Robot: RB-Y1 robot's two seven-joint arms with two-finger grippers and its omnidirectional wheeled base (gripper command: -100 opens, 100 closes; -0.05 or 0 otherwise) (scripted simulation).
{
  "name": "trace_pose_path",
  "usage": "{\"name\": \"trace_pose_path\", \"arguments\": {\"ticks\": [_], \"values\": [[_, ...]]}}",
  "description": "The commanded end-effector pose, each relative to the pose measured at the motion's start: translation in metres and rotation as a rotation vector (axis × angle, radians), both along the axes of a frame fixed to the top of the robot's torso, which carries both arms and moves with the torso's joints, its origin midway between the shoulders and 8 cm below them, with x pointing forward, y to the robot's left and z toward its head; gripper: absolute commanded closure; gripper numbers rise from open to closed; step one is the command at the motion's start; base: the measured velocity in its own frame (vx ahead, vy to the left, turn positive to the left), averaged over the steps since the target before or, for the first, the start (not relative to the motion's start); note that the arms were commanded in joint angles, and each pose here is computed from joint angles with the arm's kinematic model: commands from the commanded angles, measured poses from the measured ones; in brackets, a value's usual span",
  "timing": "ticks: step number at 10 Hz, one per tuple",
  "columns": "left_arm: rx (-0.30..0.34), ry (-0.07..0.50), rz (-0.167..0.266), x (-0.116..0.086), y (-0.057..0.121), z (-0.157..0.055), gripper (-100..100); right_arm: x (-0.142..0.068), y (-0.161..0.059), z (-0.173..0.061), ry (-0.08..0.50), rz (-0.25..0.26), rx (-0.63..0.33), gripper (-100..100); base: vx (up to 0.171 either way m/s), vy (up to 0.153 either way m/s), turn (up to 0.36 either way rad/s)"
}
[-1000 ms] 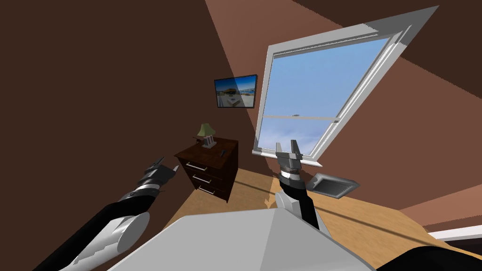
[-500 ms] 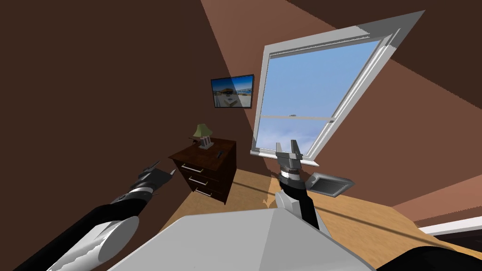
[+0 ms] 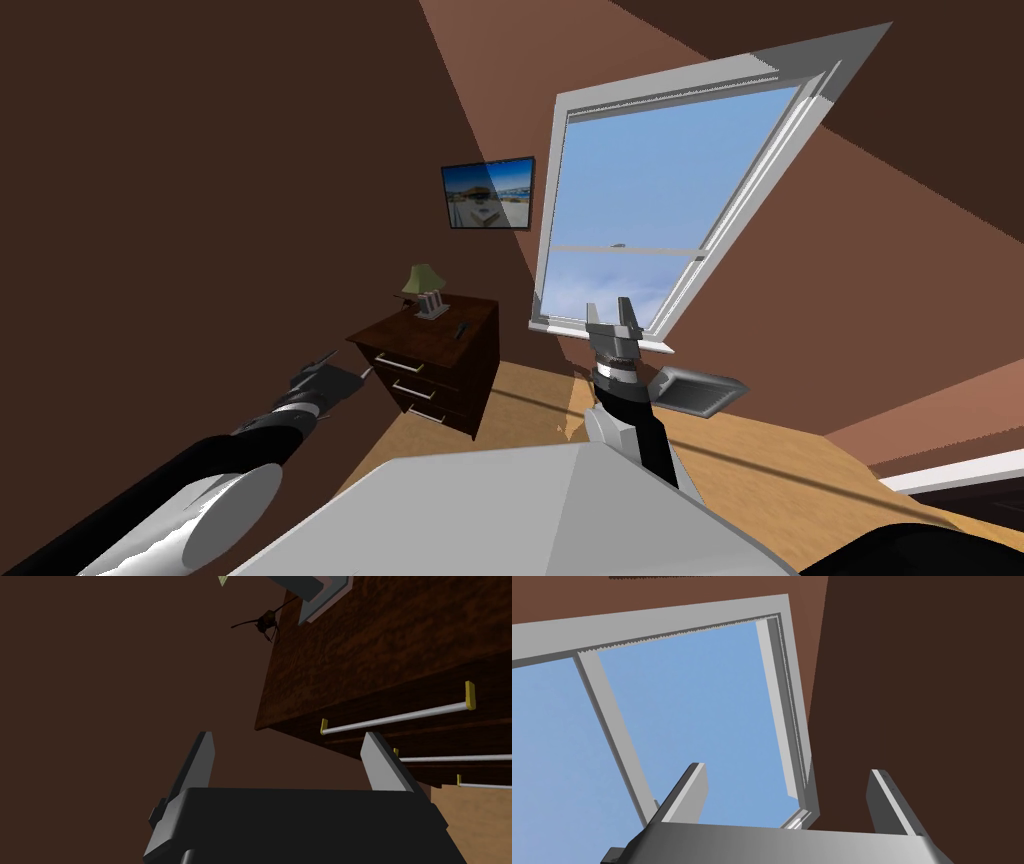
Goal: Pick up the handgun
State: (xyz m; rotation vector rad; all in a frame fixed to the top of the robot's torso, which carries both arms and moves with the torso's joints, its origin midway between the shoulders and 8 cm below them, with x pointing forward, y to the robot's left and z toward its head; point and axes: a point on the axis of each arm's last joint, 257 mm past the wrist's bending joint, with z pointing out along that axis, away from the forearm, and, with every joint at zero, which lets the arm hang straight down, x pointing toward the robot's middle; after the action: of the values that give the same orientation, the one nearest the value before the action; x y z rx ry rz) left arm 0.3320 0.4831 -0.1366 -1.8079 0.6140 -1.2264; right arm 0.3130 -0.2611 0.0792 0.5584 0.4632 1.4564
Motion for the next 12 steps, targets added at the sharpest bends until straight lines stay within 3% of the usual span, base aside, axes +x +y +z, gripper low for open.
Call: {"name": "trace_pose_path", "arguments": {"ticks": [1,2,4,5,7,10,12], "values": [[-0.042,0.032,0.003,-0.003,0.0,-0.01,-100,0.0,0.0,0.0,0.0,0.0,0.0,0,0.059,-0.041,-0.017],[-0.094,0.034,0.009,-0.006,0.002,-0.013,-100,0.0,0.0,0.0,0.0,0.0,0.0,0,0.095,-0.062,-0.047],[-0.11,0.073,0.008,-0.008,0.0,-0.023,-100,0.0,0.0,0.0,0.0,0.0,0.0,0,0.059,-0.036,-0.006],[-0.166,0.085,0.013,-0.011,0.001,-0.029,-100,0.0,0.0,0.0,0.0,0.0,0.0,0,0.065,-0.021,-0.058],[-0.176,0.111,0.012,-0.013,-0.001,-0.036,-100,0.0,0.0,0.0,0.0,0.0,0.0,0,0.052,-0.017,-0.006],[-0.291,0.152,0.017,-0.02,-0.005,-0.05,-100,0.0,0.0,0.0,0.0,0.0,0.0,0,0.092,-0.038,-0.04],[-0.305,0.19,0.016,-0.024,-0.007,-0.06,-100,0.0,0.0,0.0,0.0,0.0,0.0,0,0.077,-0.015,-0.005]]}}
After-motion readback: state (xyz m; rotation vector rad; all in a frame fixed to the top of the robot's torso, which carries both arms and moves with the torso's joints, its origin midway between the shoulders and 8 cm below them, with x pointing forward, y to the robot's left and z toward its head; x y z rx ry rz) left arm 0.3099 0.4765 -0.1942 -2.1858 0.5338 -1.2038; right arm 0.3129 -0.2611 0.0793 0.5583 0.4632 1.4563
